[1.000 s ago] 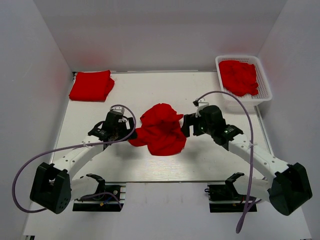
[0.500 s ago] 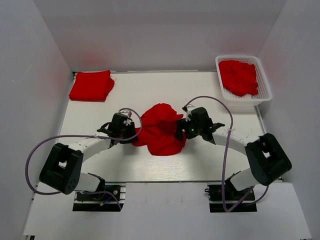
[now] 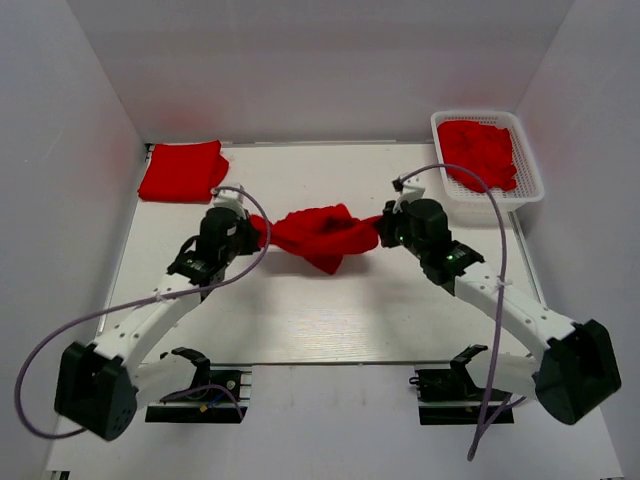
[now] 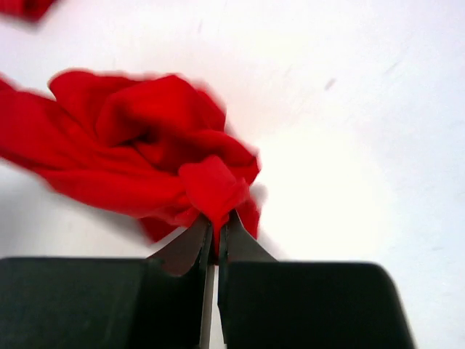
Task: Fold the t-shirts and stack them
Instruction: Flatten out the tshirt
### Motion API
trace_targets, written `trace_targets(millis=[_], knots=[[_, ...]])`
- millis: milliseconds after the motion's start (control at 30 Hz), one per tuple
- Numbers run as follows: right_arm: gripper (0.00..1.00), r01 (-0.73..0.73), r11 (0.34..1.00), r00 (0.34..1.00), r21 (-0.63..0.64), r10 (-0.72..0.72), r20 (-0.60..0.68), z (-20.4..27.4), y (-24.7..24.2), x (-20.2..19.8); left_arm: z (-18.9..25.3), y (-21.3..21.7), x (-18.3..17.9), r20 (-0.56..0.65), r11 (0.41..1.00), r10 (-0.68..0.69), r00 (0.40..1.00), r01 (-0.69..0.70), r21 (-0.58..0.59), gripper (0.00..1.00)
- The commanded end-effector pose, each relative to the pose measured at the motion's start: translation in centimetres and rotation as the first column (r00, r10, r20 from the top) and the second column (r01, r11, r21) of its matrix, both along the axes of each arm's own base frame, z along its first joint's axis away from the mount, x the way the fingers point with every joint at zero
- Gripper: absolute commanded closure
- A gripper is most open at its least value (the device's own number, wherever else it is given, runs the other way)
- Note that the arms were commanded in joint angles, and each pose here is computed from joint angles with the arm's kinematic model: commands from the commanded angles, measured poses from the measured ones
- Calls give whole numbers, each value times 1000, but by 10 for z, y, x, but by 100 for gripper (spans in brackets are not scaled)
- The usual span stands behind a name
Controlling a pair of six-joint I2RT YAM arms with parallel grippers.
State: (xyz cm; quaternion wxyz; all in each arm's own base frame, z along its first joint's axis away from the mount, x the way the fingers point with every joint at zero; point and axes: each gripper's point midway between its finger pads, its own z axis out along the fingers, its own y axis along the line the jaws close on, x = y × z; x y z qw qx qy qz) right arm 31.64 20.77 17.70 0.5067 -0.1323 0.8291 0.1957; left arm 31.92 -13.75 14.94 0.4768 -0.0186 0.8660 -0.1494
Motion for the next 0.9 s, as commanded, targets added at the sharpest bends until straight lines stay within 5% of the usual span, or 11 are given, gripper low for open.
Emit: trace_targets(millis=[0,200,400,667,867], knots=[[100,187,982,969,-3,-184,168,67,-35,20,85,27,10,226,992,125,966,-125,-15,100],[100,417,907,853,62,-414,319,146,-97,6,193,76,-16,441,953,297,847,-290,-84,100],[100,276,945,815,177,-328,478,233,-96,-25,280,62,-46,633,980,190,751,-103,-171,100],[100,115,971,708,208,-228,669,331,-100,-68,379,59,-84,803,989,101,588,25,-143,100],[100,102,975,647,197,-216,732,367,-103,-74,399,48,-71,822,995,48,567,46,-90,100]])
